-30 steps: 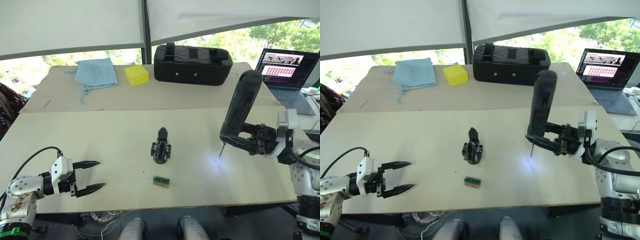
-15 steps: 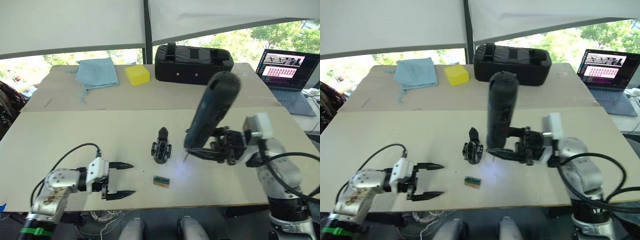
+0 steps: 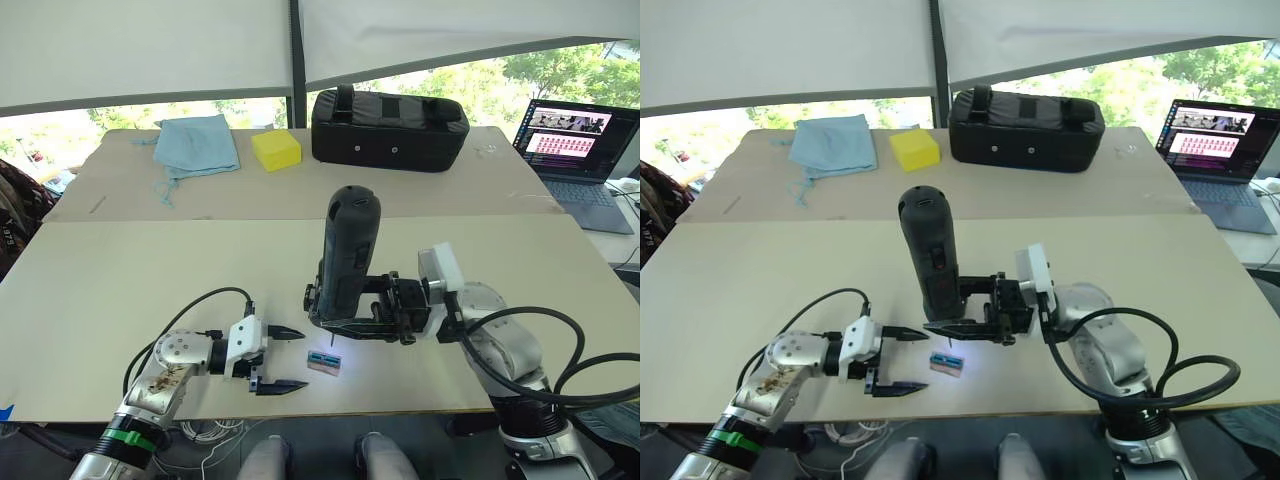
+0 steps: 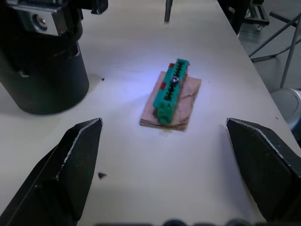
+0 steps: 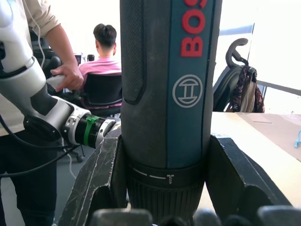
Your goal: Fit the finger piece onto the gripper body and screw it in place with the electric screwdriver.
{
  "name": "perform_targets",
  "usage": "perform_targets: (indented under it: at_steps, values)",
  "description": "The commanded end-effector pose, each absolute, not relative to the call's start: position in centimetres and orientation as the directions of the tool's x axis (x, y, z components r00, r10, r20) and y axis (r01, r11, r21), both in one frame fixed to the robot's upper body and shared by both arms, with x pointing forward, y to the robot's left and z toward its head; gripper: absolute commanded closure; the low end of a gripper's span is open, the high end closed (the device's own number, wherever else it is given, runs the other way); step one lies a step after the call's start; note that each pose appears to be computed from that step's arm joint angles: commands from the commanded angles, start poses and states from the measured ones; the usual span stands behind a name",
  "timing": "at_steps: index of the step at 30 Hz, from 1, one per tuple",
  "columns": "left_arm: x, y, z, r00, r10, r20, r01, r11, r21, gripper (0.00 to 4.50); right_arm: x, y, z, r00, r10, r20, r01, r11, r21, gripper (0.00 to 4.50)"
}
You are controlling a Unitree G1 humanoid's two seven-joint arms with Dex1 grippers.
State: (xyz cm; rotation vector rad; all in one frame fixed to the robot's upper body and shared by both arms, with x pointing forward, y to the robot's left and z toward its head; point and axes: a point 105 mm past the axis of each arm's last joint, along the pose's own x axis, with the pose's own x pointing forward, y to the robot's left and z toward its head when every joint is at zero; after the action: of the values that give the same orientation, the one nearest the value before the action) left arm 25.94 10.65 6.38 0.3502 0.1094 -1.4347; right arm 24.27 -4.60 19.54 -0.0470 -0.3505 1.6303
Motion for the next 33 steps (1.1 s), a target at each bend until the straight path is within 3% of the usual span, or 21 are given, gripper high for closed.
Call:
perform_targets:
  at_steps: [1, 33]
  values:
    - [25.8, 9.4, 6.5, 0.114, -0.957, -0.268, 0.981, 0.066, 0.183, 0.05, 23.8, -4.2, 20.6, -0.136, 0.969, 0.204, -0.944, -0.065, -0.322, 2.60]
    - [25.4, 8.7, 5.8, 0.101, -0.944, -0.314, 0.988, 0.059, 0.139, 0.05, 24.1, -3.8, 19.2, -0.129, 0.974, 0.187, -0.954, -0.070, -0.292, 2.60]
